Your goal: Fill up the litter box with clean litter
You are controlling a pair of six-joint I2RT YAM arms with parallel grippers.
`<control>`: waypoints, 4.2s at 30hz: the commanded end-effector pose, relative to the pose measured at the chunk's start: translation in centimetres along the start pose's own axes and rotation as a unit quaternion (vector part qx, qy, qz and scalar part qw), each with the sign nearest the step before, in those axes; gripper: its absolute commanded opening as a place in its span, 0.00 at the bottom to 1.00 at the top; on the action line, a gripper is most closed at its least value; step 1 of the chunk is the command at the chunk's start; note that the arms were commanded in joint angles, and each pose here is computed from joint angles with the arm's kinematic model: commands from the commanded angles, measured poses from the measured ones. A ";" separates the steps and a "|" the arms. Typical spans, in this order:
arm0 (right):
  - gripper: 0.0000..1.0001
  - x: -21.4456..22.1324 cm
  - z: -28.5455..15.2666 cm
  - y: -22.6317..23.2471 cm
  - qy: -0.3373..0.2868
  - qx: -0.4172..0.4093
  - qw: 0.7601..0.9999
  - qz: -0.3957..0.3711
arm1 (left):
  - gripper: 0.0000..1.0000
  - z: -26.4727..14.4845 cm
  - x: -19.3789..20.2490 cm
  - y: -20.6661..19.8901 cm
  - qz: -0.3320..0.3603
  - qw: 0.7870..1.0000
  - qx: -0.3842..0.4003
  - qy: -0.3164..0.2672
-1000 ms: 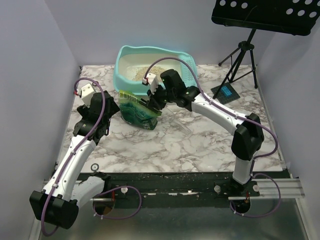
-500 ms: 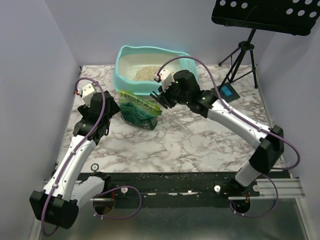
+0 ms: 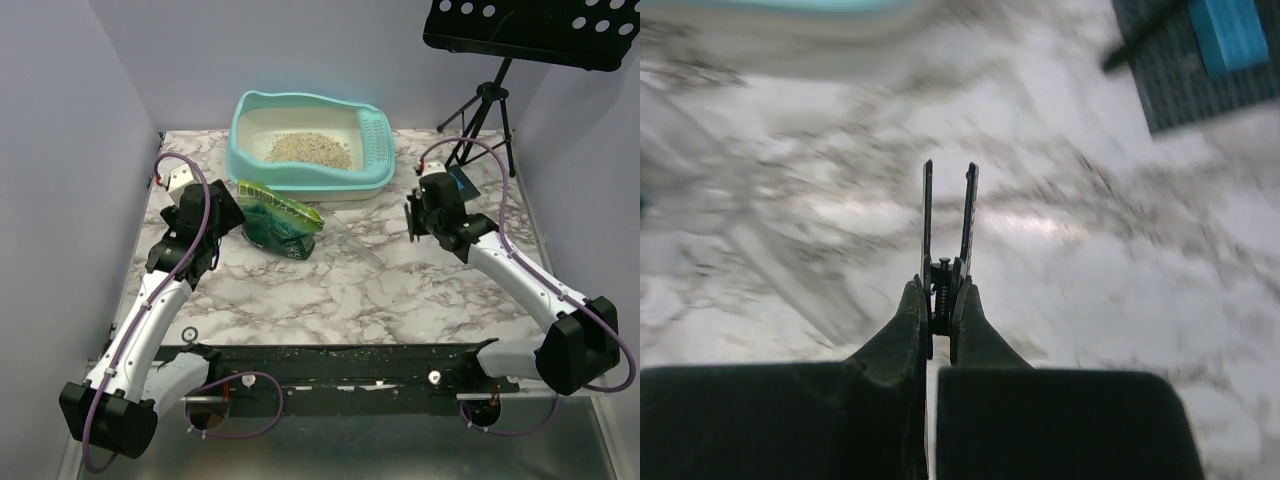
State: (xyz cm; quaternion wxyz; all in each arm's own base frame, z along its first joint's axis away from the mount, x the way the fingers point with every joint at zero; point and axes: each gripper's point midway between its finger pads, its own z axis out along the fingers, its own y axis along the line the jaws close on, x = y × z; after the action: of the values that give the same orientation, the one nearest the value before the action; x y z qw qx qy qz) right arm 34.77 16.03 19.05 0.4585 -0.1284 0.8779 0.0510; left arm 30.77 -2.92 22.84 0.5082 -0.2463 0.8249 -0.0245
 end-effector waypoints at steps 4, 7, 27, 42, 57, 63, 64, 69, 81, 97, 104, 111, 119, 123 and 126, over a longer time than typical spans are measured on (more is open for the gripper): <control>0.01 9.9 -0.5 -7.3 0.066 0.133 0.971 0.187 | 0.99 -0.6 -0.3 -1.1 0.001 0.999 0.035 -0.001; 0.00 12.3 -0.6 -8.6 0.075 0.158 0.955 0.239 | 0.99 -0.7 -0.3 -1.4 0.002 0.999 0.047 0.001; 0.66 15.0 -1.1 -10.4 0.079 0.169 0.918 0.349 | 0.99 -0.3 -0.9 -2.4 0.054 0.996 0.072 -0.010; 0.68 5.1 -3.6 -2.9 -0.018 -0.014 0.970 0.240 | 0.99 2.8 -1.8 -7.6 0.166 0.975 0.151 0.014; 0.68 6.4 -3.6 0.4 -0.010 -0.067 0.977 0.203 | 0.99 8.6 -3.0 -11.1 0.247 0.948 0.198 -0.026; 0.68 6.5 -3.7 0.3 -0.008 -0.067 0.978 0.195 | 0.97 9.4 0.3 -12.5 0.261 0.927 0.269 0.007; 0.68 6.6 -3.7 0.3 -0.006 -0.066 0.979 0.195 | 0.96 9.4 0.8 -12.6 0.263 0.924 0.278 0.012; 0.68 6.7 -3.6 0.9 0.002 -0.083 0.978 0.192 | 0.80 8.9 2.1 -12.8 0.267 0.915 0.301 0.031; 0.68 6.6 -4.3 1.8 0.005 -0.109 0.975 0.192 | 0.00 6.5 3.8 -12.6 0.240 0.909 0.331 0.077; 0.68 2.3 -7.4 7.3 -0.014 -0.257 0.960 0.107 | 0.00 -1.7 6.7 -9.3 0.148 0.923 0.343 0.094; 0.68 -0.5 -7.6 12.1 -0.005 -0.353 0.934 0.053 | 0.00 -5.2 5.7 -10.6 0.149 0.890 0.431 0.025; 0.70 -3.5 -5.9 13.4 -0.031 -0.378 0.925 -0.008 | 0.00 -8.4 3.7 -11.5 0.131 0.851 0.501 -0.086; 0.75 -4.3 -1.7 14.3 -0.034 -0.383 0.919 -0.093 | 0.00 -8.5 1.8 -9.5 0.124 0.869 0.452 -0.157; 0.77 -4.6 -0.2 15.2 -0.026 -0.405 0.906 -0.119 | 0.00 -8.1 1.0 -8.7 0.123 0.881 0.423 -0.173; 0.77 -4.6 -0.7 16.9 -0.019 -0.464 0.876 -0.131 | 0.00 -8.3 0.5 -8.4 0.113 0.880 0.420 -0.190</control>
State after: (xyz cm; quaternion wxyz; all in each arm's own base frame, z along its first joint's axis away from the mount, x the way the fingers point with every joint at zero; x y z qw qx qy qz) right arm 33.35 31.12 21.93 0.3881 -0.3742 0.7669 0.3483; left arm 26.59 -13.23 26.60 0.6715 0.1005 0.6782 -0.2810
